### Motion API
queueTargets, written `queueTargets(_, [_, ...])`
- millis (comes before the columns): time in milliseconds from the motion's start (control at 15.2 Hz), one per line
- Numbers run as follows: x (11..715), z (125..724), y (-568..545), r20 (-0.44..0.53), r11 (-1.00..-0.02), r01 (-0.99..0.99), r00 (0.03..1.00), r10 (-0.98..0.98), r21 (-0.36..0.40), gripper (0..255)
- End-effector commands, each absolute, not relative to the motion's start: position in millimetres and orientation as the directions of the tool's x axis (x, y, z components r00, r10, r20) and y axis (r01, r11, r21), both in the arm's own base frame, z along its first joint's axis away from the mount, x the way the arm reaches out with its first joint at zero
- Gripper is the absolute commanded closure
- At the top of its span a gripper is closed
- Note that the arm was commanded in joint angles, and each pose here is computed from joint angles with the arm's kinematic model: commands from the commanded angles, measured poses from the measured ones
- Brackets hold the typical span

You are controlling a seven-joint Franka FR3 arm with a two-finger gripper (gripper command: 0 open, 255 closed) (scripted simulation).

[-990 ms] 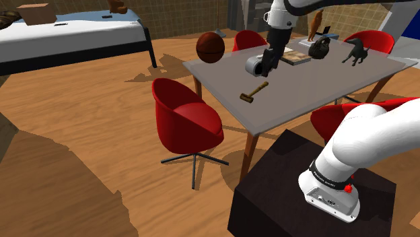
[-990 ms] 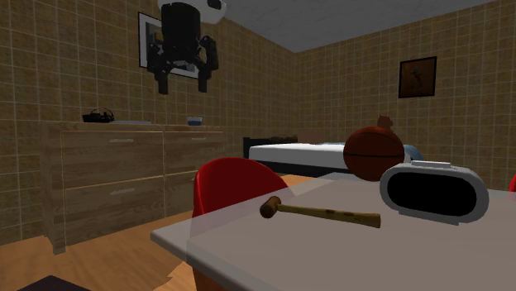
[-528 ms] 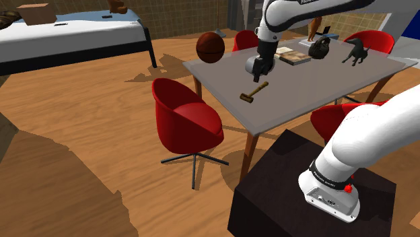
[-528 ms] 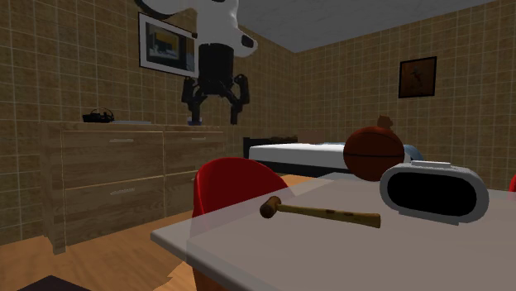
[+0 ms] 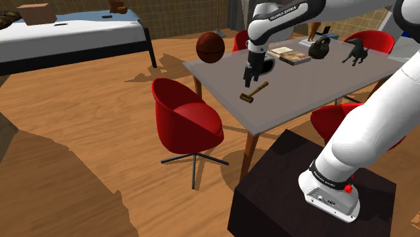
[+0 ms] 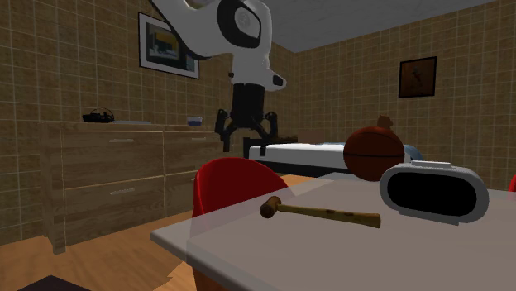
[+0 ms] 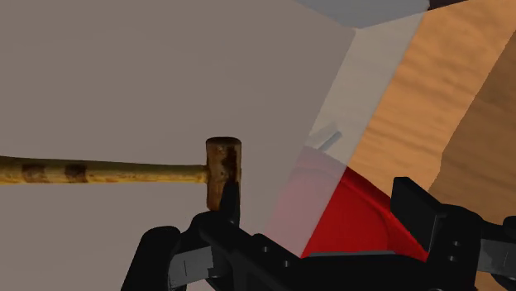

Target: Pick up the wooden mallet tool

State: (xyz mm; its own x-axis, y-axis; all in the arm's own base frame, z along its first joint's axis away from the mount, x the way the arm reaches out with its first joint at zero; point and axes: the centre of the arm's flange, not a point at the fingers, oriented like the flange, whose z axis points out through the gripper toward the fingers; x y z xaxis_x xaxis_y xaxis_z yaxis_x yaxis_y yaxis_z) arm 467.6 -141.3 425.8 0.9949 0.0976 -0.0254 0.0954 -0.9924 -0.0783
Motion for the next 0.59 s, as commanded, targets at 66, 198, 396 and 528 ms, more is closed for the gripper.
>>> queueTargets(66, [491,396,-162,-0.032,-0.991,0.095,0.995,0.098,-0.091,0])
queueTargets(198, [507,377,-175,-0.036,-0.990,0.095,0.994,0.099,-0.101,0])
queueTargets(396, [530,348,-193,-0.043,-0.989,0.094,0.994,0.100,-0.114,0])
queueTargets(528, [542,333,-202,-0.047,-0.988,0.094,0.994,0.100,-0.122,0])
